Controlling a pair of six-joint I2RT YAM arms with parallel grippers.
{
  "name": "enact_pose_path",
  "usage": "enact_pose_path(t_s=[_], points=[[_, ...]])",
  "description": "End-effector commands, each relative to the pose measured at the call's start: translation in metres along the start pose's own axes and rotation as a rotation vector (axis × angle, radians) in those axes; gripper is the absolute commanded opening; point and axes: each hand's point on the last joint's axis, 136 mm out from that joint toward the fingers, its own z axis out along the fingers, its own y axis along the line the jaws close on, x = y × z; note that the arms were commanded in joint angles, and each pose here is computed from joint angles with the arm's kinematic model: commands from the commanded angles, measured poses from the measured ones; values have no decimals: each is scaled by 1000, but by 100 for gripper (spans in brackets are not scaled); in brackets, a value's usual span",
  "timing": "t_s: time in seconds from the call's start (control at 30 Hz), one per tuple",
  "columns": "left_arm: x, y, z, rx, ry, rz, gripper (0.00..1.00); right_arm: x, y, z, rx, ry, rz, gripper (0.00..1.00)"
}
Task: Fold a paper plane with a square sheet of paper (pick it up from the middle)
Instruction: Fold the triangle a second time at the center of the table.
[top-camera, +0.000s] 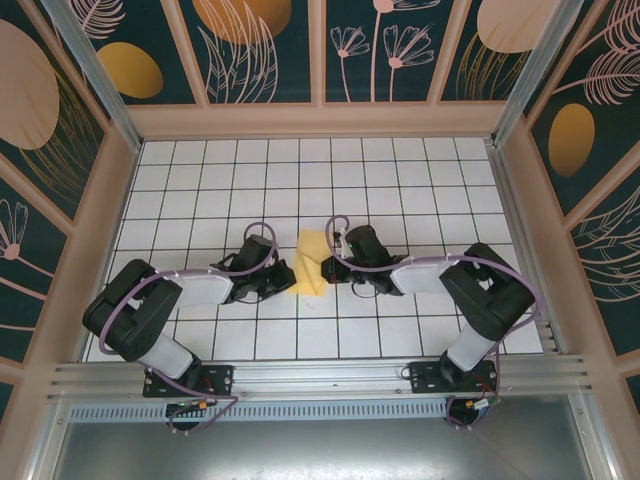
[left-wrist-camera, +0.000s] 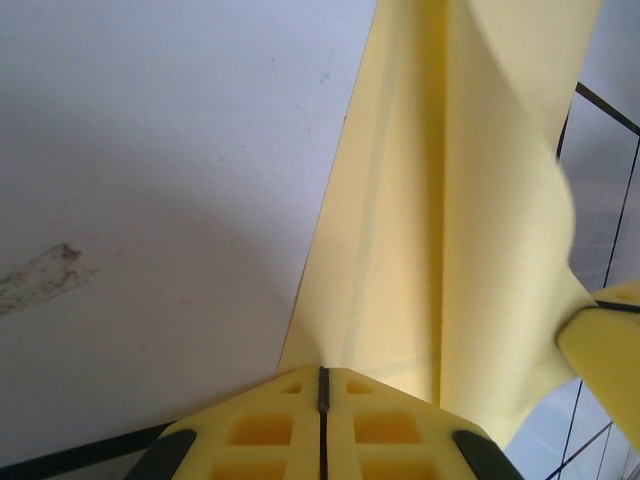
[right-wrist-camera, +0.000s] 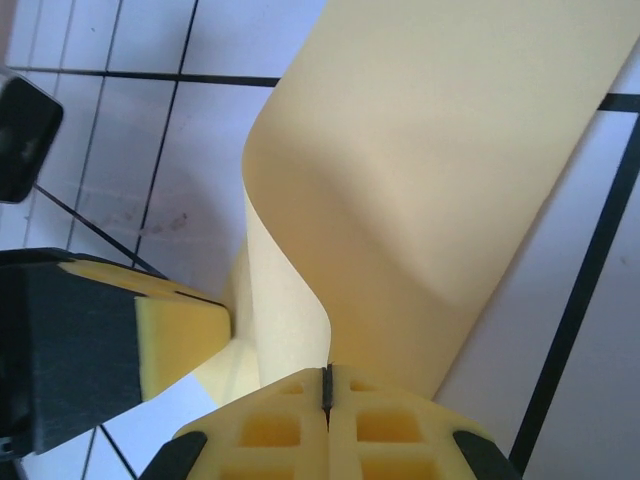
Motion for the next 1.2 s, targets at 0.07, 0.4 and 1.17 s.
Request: enact_pose_path(t_s=[0.07, 0.4, 1.17], points=[[7, 37, 2, -156, 8, -7, 8, -3, -4, 8, 15, 42, -53, 0], [7, 38, 3, -166, 13, 2, 8, -5, -14, 17, 48, 65, -63, 0], [6, 37, 3, -168, 15, 11, 8, -9, -27, 22, 114, 70, -82, 0]])
